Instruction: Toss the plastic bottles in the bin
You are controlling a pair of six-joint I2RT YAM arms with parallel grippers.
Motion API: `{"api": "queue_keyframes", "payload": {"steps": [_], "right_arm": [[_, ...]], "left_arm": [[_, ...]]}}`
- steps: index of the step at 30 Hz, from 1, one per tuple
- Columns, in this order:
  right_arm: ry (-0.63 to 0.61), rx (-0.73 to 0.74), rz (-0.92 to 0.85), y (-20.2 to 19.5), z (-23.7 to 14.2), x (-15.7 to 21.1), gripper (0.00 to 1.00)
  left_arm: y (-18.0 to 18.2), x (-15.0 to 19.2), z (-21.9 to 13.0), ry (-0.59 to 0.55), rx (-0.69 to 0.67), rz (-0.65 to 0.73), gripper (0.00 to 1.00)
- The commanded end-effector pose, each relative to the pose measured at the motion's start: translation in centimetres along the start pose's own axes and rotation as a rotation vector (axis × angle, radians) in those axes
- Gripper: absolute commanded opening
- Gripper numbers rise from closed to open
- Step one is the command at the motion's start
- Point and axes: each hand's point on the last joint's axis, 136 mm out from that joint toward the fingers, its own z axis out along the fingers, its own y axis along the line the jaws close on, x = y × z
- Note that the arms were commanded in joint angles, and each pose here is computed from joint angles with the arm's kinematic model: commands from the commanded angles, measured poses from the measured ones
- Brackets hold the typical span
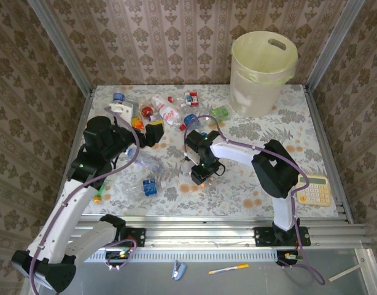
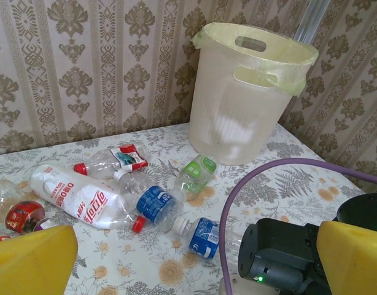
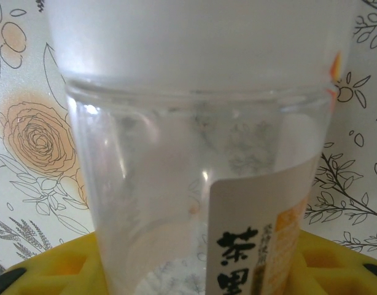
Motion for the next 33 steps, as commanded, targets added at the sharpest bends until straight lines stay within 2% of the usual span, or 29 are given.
{"api": "queue_keyframes", "payload": {"steps": [1,7,14,27,33], "right_arm": [[-0.07,0.021,-0.021,0.2,-1.5,-1.1,0.42],[-0.201,0.021,-0.02,0.5,-4.3,-2.6,0.36],[-0.445,0.044,-0.013,0.8,-10.3,-5.6,0.33],[-0.97,0.188,0.05,-1.8,-27.1,-9.3,0.24],[-1.148,0.322,0.064,-3.1,-34.2,-9.4,0.22]], "left_arm": [[0.5,0.4,0.0,0.008,-0.031,-0.022,1.0],[1.1,1.1,0.6,0.032,-0.058,-0.048,1.0],[1.2,0.7,0.8,0.008,-0.057,-0.04,1.0],[0.7,-0.2,1.1,-0.025,-0.027,-0.029,1.0],[0.5,-0.5,1.6,-0.037,-0.01,-0.022,1.0]]}}
